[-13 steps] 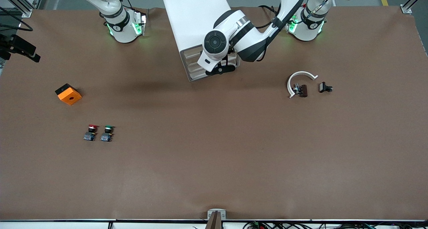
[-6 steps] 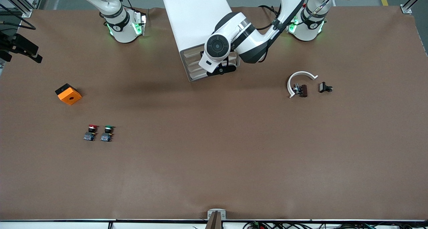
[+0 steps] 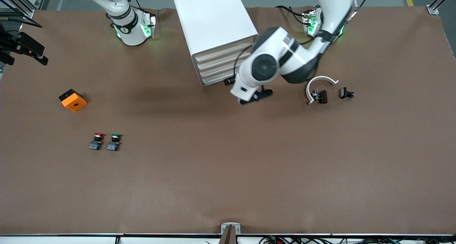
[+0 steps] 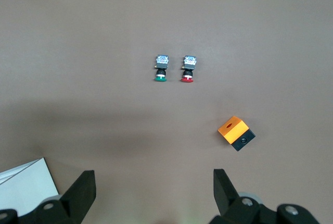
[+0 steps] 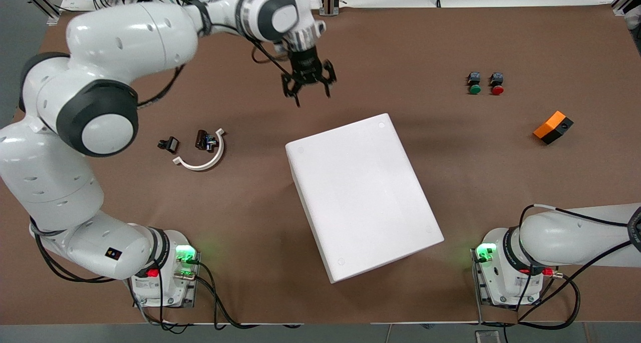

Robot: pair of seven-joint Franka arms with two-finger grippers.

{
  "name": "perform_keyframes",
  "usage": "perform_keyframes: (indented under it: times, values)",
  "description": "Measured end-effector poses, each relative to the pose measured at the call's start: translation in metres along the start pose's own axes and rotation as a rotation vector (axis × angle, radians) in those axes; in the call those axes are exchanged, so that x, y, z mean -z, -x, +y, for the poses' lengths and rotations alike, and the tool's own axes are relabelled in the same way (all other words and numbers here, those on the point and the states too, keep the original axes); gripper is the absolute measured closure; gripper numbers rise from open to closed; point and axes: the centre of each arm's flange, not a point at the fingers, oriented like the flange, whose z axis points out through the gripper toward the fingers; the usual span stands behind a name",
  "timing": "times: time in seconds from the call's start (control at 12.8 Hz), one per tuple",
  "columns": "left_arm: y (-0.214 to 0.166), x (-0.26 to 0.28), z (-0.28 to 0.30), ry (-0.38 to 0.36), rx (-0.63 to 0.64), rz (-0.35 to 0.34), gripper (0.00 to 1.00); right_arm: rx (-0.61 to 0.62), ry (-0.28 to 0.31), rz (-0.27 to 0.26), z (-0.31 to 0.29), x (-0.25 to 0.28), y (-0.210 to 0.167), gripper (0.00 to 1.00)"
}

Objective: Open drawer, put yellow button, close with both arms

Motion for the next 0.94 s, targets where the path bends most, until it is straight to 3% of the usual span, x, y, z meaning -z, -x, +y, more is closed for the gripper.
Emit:
perform_keyframes:
  times: [0.23, 0.47, 0.7, 0.94]
  values:
    - [-0.076, 0.066, -0.045, 0.034, 0.076, 0.152, 0.00, -0.003, 0.000, 0.000, 0.010, 0.000, 0.000, 0.00]
    - [-0.126, 0.118, -0.093, 0.034, 0.086, 0.278, 0.00, -0.005, 0.000, 0.000, 0.012, 0.000, 0.001, 0.00]
    - [-0.153, 0.161, -0.141, -0.022, 0.047, 0.399, 0.00, -0.008, 0.000, -0.001, 0.013, 0.000, 0.001, 0.00]
    - [-0.157, 0.204, -0.189, -0.062, -0.010, 0.427, 0.00, -0.012, 0.000, -0.001, 0.015, 0.000, 0.001, 0.00]
